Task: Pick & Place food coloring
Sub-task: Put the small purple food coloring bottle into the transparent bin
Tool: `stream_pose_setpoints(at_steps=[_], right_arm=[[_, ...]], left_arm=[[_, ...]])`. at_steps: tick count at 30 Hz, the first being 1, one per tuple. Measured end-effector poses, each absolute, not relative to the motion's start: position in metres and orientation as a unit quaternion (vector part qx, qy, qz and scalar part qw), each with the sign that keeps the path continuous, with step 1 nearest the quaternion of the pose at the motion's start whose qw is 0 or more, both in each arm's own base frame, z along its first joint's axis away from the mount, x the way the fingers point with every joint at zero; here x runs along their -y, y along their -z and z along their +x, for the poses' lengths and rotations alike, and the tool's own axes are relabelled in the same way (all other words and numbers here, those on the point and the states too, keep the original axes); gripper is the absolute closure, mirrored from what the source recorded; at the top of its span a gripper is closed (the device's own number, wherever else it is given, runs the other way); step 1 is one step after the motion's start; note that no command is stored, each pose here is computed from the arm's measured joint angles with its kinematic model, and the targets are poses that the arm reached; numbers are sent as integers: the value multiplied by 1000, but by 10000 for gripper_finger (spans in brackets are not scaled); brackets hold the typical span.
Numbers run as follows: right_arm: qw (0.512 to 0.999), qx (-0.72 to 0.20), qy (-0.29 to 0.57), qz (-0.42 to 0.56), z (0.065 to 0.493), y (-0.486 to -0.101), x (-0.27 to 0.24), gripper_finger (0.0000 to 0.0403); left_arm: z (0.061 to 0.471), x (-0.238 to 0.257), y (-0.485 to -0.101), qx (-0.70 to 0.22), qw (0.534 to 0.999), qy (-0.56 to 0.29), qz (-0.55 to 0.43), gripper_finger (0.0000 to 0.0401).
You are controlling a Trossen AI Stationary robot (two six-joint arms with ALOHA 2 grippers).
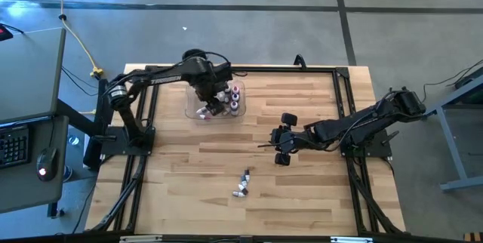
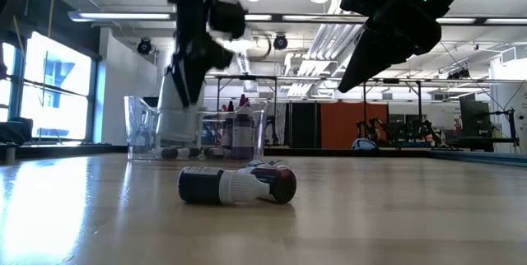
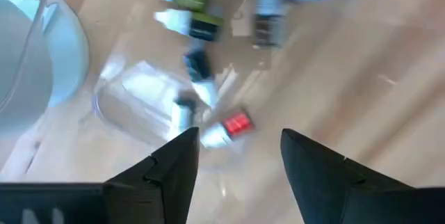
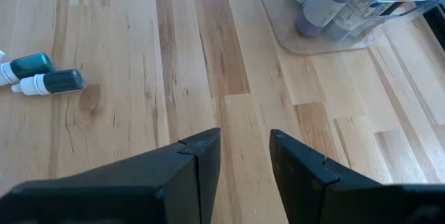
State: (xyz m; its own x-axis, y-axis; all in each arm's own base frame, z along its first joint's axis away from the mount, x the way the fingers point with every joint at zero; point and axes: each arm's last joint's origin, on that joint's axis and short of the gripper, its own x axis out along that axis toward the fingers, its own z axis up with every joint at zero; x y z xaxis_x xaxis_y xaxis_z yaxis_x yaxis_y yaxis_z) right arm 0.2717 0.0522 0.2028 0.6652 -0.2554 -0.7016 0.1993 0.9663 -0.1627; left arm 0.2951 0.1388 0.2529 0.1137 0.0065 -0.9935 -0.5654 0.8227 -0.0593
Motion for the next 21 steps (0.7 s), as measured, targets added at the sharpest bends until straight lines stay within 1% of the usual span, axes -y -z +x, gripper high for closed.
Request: stream_pose_setpoints(at_steps=[2, 7, 9, 11, 13, 15, 17, 21], right_arm=[[912, -390, 125, -36, 272, -203, -52, 286], [912, -392, 117, -19, 272, -203, -53, 286], [913, -394, 110, -4, 272, -202, -54, 286], [913, -395, 106, 4, 271, -202, -55, 286], [913, -394, 105, 5, 271, -202, -57, 286], [913, -394, 101, 4, 271, -202, -59, 286], [914, -394, 98, 2, 270, -202, -61, 286], [916, -389, 97, 2, 271, -203, -61, 286]], left_arm=[[299, -121, -276, -623, 729, -191, -208, 201], [297, -57, -324, -568, 798, -131, -153, 201], [290, -27, -336, -551, 817, -116, -122, 201], [282, -1, -341, -525, 835, -129, -102, 201], [275, 27, -337, -493, 856, -133, -82, 201], [270, 54, -324, -474, 873, -102, -59, 201], [269, 82, -302, -452, 889, -49, -44, 201], [276, 127, -264, -357, 930, 72, -42, 201]])
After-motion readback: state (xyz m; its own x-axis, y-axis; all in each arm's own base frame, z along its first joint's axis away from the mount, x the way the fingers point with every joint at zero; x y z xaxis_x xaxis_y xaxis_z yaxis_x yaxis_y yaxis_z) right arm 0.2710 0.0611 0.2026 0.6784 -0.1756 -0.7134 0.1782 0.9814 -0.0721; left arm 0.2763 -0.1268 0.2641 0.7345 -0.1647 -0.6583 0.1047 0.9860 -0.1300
